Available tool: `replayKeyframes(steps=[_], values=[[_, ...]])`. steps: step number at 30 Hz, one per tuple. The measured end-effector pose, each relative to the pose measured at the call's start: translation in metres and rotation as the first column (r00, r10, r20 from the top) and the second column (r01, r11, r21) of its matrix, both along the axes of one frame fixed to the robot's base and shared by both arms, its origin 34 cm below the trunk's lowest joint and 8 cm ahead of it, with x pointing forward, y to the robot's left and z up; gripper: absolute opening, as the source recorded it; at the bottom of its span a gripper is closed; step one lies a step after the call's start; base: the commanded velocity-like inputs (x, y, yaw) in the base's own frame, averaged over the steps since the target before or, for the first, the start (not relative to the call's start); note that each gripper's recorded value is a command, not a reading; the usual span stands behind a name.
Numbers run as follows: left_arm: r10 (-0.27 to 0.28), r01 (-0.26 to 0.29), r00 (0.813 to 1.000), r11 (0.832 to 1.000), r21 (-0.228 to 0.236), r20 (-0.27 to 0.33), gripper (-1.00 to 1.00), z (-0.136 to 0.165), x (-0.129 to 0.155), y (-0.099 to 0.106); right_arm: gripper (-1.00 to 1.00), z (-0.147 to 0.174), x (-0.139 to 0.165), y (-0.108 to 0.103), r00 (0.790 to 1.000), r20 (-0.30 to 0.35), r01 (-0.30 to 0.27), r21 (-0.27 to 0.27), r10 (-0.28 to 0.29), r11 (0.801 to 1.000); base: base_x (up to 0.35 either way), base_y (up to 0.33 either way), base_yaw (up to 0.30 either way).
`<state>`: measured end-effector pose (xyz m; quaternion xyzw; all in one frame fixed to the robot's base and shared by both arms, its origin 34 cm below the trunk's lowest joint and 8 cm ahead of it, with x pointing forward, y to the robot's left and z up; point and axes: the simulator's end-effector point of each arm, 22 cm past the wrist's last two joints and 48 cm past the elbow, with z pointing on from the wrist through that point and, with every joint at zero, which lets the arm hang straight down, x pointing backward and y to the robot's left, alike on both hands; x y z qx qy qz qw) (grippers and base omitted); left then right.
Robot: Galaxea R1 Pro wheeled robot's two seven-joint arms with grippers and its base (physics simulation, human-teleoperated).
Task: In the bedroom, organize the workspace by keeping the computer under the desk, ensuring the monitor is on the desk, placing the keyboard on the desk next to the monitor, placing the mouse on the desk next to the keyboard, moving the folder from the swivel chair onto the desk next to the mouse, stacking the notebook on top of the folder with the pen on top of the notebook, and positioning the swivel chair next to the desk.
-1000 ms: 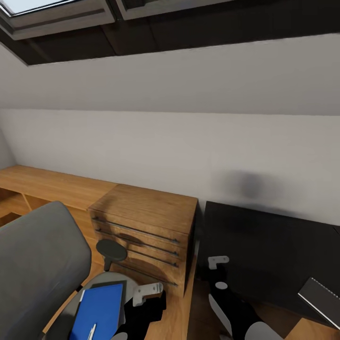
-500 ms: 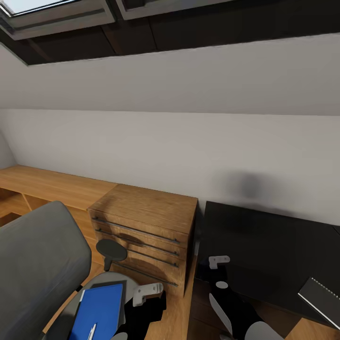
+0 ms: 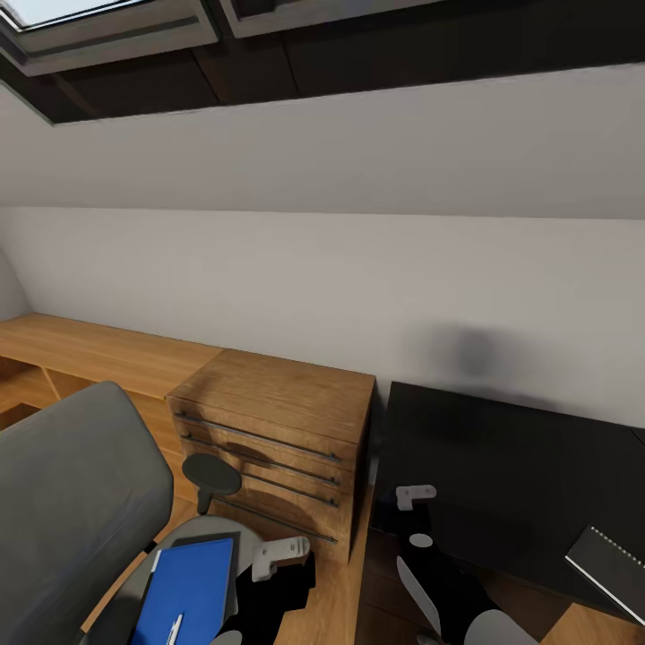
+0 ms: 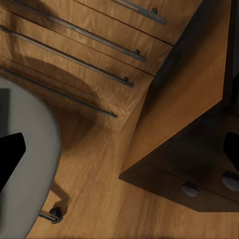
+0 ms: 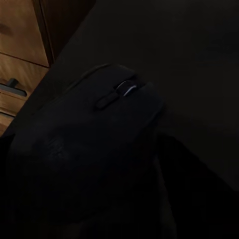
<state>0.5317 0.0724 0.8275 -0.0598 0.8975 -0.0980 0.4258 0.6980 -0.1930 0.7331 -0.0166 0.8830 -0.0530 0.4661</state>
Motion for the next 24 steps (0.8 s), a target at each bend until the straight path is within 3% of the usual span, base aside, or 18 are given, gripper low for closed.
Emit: replayKeyframes(steps=[13, 19, 24], values=[[0.001, -0.001, 1.0, 1.0, 0.001, -0.001, 1.0, 0.013, 0.0, 0.0, -1.0, 0.013, 0.0, 0.0, 1.0, 0.001, 0.007, 0.009, -0.007, 1.0, 0.0, 0.0, 0.0], [0.002, -0.002, 1.0, 1.0, 0.002, -0.001, 1.0, 0.021, -0.001, 0.001, -1.0, 0.082, 0.027, 0.006, 0.994, 0.108, 0.032, 0.022, -0.034, 0.999, 0.0, 0.0, 0.0], [0.002, -0.002, 1.0, 1.0, 0.002, -0.001, 1.0, 0.028, -0.001, 0.001, -1.0, 0.114, 0.008, 0.008, 0.993, 0.103, 0.048, 0.024, -0.05, 0.999, 0.0, 0.0, 0.0]])
